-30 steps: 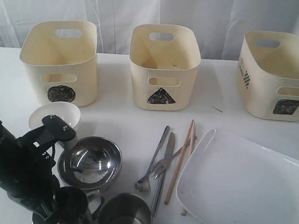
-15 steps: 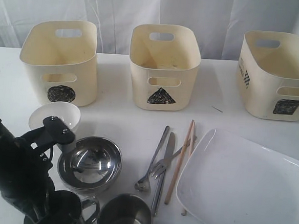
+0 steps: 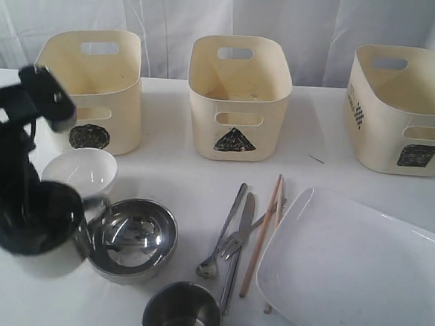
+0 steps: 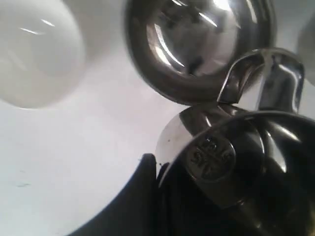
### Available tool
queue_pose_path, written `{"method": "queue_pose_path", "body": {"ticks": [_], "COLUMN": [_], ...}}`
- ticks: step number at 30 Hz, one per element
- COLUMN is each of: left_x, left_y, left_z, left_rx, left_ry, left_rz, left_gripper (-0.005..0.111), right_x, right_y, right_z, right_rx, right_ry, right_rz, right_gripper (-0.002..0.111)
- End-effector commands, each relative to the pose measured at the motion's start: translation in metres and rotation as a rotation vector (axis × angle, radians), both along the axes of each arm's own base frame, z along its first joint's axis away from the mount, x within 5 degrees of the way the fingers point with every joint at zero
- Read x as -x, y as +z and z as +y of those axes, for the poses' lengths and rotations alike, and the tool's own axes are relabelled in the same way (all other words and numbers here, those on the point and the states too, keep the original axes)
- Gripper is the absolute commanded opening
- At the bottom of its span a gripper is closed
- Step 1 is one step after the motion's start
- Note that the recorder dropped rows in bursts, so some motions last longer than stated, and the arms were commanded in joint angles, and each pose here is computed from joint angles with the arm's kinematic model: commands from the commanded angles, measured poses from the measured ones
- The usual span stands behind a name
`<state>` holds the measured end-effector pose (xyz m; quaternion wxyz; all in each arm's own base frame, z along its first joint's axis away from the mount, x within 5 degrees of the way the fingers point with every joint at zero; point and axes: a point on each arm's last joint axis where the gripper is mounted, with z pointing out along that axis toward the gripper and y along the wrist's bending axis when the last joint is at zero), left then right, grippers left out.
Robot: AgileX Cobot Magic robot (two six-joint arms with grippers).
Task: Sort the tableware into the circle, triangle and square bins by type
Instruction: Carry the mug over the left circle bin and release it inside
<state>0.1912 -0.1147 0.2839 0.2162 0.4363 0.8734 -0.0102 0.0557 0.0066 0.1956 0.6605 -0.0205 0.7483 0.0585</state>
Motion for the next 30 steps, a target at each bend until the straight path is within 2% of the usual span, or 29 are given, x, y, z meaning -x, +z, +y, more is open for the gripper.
{"method": "queue_pose_path", "body": {"ticks": [1,4,12,19,24,26,27,29,30], "left_x": [-0.027,-0.054,-0.134,-0.207,-0.234,-0.244,-0.249,-0.252,-0.252], "left_y": [0.04,0.059,0.089,0.062,0.038,0.027,0.02,0.011,0.011], "left_z": [0.009,0.017,0.038,0.037,0.03,0.029,0.029,0.031,0.032], "left_rx": [-0.026,-0.004,0.158,0.168,0.187,0.199,0.194,0.18,0.184], "left_ry": [0.095,0.205,0.405,0.455,0.484,0.499,0.501,0.508,0.518], "left_rz": [-0.325,-0.464,-0.641,-0.614,-0.56,-0.538,-0.529,-0.508,-0.505], "left_gripper": [0.0,0.0,0.0,0.0,0.0,0.011,0.025,0.04,0.04], "right_x": [0.0,0.0,0.0,0.0,0.0,0.0,0.0,0.0,0.0], "right_y": [-0.001,-0.001,-0.001,-0.001,-0.001,-0.001,-0.001,-0.001,-0.001], "right_z": [0.0,0.0,0.0,0.0,0.0,0.0,0.0,0.0,0.0], "right_rx": [-0.003,-0.003,-0.003,-0.003,-0.003,-0.003,-0.003,-0.003,-0.003], "right_ry": [-0.004,-0.004,-0.004,-0.004,-0.004,-0.004,-0.004,-0.004,-0.004], "right_rz": [-0.006,-0.006,-0.006,-0.006,-0.006,-0.006,-0.006,-0.006,-0.006], "right_gripper": [0.0,0.0,0.0,0.0,0.0,0.0,0.0,0.0,0.0]}}
